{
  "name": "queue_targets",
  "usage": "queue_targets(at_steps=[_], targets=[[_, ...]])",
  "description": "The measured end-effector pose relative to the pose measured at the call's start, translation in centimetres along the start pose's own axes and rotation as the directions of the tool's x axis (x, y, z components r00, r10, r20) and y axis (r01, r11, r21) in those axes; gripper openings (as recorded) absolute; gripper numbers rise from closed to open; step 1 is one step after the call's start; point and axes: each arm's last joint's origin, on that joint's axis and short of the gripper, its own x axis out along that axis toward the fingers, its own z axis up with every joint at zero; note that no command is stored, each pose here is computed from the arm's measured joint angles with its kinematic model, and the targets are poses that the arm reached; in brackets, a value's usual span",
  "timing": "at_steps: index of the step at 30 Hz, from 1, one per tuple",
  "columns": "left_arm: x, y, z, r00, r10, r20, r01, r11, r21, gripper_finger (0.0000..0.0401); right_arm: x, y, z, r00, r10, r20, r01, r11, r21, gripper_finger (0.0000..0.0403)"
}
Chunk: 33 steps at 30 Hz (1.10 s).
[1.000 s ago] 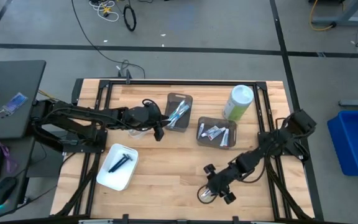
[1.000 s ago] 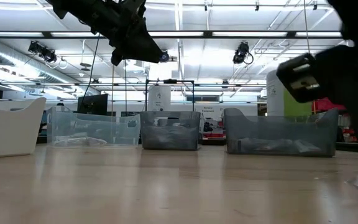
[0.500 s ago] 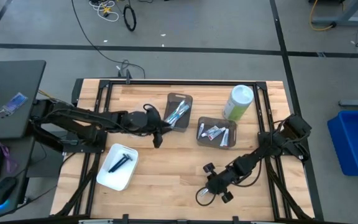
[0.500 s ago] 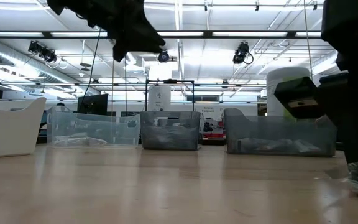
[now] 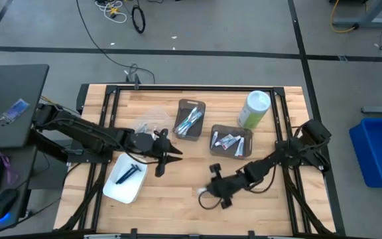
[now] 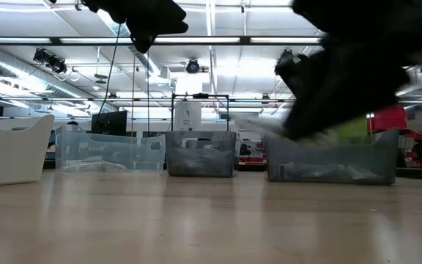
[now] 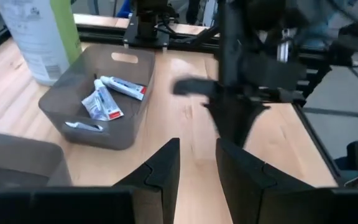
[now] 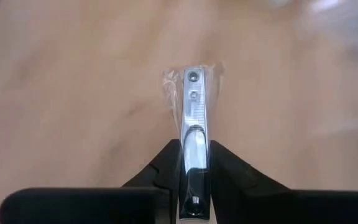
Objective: Pick & Place Travel size toiletries
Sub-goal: Put the silver nail cutter into the transparent bin
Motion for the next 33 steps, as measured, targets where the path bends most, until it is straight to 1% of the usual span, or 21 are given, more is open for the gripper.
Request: queue_targets(at_steps=[3, 5, 7, 9, 10, 12, 14, 15, 17, 19, 20, 22, 23, 26, 28, 33], targets=[[0.0, 0.0, 0.0, 1.0, -0.003, 0.002, 0.003, 0.998, 0.068, 0.0111, -0.5, -2.2, 1.4, 0.984, -0.173, 0.038, 0.174, 0.984, -0.025, 0.0063], [0.0, 0.1, 0.2, 1.0, -0.003, 0.015, 0.002, 0.997, 0.072, 0.0111, -0.8, -3.7, 2.0, 0.96, -0.275, 0.053, 0.276, 0.961, -0.015, 0.0063], [0.3, 0.0, 0.1, 1.0, -0.017, 0.011, 0.016, 0.999, 0.032, 0.0111, -0.9, -5.1, 2.1, 0.939, -0.341, 0.051, 0.341, 0.94, 0.013, 0.0063], [1.1, -0.2, -0.4, 1.0, -0.027, -0.005, 0.027, 1.0, 0.015, 0.0111, -0.9, -6.3, 2.2, 0.928, -0.369, 0.045, 0.366, 0.928, 0.062, 0.0063], [1.6, -0.3, -1.0, 0.999, -0.026, -0.03, 0.027, 0.999, 0.027, 0.0111, -0.9, -6.8, 2.2, 0.927, -0.373, 0.046, 0.367, 0.925, 0.098, 0.0063], [3.2, -0.4, -1.8, 0.999, -0.004, -0.045, 0.008, 0.997, 0.073, 0.0111, -0.7, -7.5, 2.0, 0.942, -0.332, 0.037, 0.324, 0.934, 0.149, 0.0063], [4.6, -0.2, -3.2, 0.994, 0.055, -0.094, -0.042, 0.99, 0.138, 0.0111, -0.5, -7.8, 1.5, 0.962, -0.275, 0.0, 0.271, 0.95, 0.157, 0.0064], [5.2, -0.1, -3.9, 0.99, 0.086, -0.113, -0.066, 0.983, 0.168, 0.0111, -0.5, -7.8, 1.1, 0.966, -0.257, -0.039, 0.26, 0.953, 0.157, 0.0065], [6.3, 0.1, -4.7, 0.98, 0.144, -0.137, -0.114, 0.971, 0.208, 0.0111, -0.7, -7.8, 0.0, 0.957, -0.249, -0.147, 0.273, 0.947, 0.17, 0.0066], [7.2, 0.3, -5.2, 0.973, 0.181, -0.143, -0.147, 0.965, 0.217, 0.0111, -1.1, -7.8, -0.7, 0.947, -0.231, -0.221, 0.274, 0.943, 0.187, 0.0066], [7.7, 0.3, -5.2, 0.976, 0.177, -0.131, -0.147, 0.966, 0.211, 0.0112, -1.3, -7.8, -0.8, 0.943, -0.231, -0.239, 0.28, 0.94, 0.196, 0.0066], [8.5, 0.6, -5.6, 0.978, 0.161, -0.136, -0.132, 0.971, 0.2, 0.0117, -1.6, -7.8, -0.8, 0.943, -0.23, -0.24, 0.28, 0.938, 0.202, 0.0066], [9.1, 0.6, -5.5, 0.982, 0.134, -0.134, -0.107, 0.976, 0.188, 0.0121, -1.5, -7.8, -0.6, 0.946, -0.233, -0.225, 0.28, 0.937, 0.209, 0.0066], [10.2, 0.8, -6.0, 0.984, 0.082, -0.159, -0.055, 0.984, 0.168, 0.0144, -1.4, -7.9, -0.2, 0.956, -0.229, -0.184, 0.267, 0.938, 0.22, 0.0066], [10.9, 0.8, -6.2, 0.983, 0.094, -0.16, -0.064, 0.98, 0.186, 0.0163, -1.4, -8.0, -0.3, 0.955, -0.232, -0.186, 0.27, 0.937, 0.221, 0.0066], [11.4, 1.0, -6.4, 0.971, 0.186, -0.153, -0.142, 0.954, 0.263, 0.0199, -1.4, -8.0, -0.3, 0.96, -0.21, -0.184, 0.251, 0.939, 0.236, 0.0067]])
